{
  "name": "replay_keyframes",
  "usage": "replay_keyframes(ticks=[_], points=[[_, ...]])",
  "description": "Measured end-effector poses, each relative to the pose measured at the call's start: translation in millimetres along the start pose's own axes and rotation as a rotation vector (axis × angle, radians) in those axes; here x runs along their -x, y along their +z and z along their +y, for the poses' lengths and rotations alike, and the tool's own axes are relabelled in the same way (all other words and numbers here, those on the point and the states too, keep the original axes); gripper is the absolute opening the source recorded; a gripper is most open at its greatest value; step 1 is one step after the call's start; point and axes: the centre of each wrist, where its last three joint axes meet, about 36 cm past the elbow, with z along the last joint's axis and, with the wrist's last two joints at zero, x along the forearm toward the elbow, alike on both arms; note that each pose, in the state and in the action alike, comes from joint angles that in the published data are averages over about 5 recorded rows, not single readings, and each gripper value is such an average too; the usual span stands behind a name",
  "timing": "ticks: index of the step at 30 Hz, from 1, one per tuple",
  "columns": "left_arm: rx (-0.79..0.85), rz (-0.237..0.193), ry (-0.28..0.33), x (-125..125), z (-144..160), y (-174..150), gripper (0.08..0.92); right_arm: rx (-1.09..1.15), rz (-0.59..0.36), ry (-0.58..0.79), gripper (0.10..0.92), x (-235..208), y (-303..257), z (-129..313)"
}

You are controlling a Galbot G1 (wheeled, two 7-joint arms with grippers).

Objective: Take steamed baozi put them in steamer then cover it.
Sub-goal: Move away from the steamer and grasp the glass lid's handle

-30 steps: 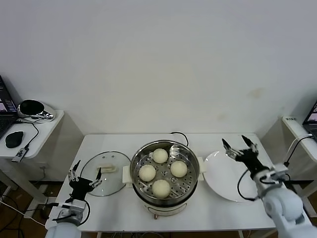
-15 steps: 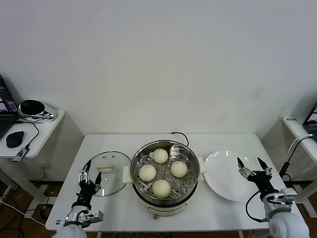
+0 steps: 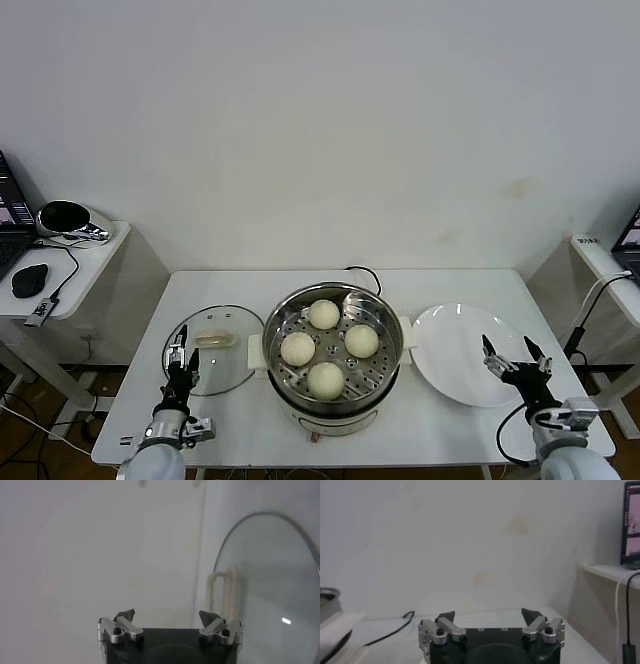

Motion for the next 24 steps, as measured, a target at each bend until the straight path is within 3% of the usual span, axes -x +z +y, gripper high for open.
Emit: replay_keyframes(ticks=[24], points=[[-0.037,0.072,0.015,34.8,-17.9,-16.7,0.823,-0.016,0.009,0.014,0.823,2.6,8.7,10.3]])
